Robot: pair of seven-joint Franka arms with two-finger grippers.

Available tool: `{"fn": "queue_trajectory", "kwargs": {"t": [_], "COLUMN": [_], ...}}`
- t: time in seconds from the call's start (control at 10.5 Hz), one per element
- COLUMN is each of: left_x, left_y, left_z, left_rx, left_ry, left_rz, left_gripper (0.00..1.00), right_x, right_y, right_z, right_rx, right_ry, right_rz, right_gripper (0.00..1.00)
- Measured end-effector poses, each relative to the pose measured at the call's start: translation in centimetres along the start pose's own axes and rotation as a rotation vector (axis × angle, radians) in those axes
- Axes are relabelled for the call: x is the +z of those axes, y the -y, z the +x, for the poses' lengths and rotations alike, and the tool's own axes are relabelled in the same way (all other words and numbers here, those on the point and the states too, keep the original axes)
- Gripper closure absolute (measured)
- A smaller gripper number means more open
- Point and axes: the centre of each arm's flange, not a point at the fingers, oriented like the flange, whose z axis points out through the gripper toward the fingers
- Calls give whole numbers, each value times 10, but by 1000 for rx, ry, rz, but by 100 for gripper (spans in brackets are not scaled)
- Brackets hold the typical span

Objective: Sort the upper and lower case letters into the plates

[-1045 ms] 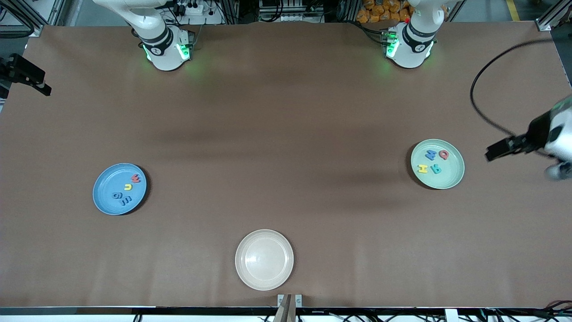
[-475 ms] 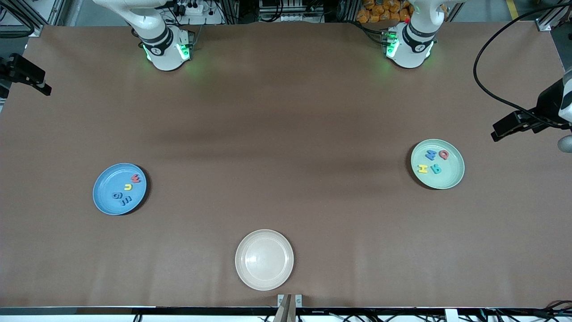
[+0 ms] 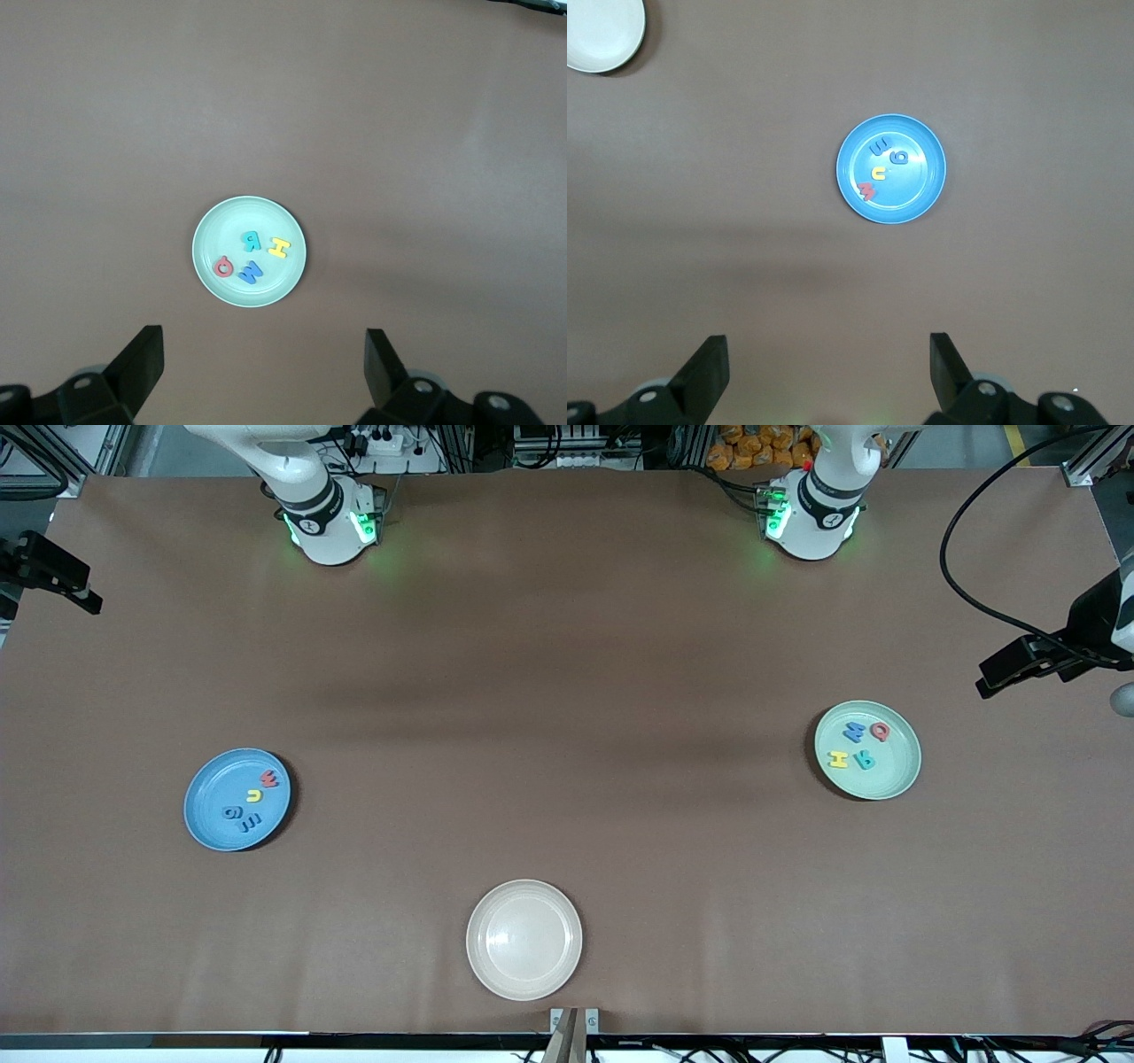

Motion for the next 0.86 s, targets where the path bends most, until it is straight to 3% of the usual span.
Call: {"fn": "queue_trajectory", "kwargs": {"t": [0.38, 0.86], "left_x": [-7, -11], "left_y": [-1, -1], "left_z": [-4, -6], "left_rx": [-11, -12], "left_ry": [10, 3], "left_rz": [-77, -80], "left_gripper": [0, 0], "right_x": [-3, -1], "right_y": [-1, -3], "right_z": [0, 2], "right_rx": [1, 3], "right_ry": [-7, -1], "right_rz": [-10, -22], "right_gripper": [0, 0]}}
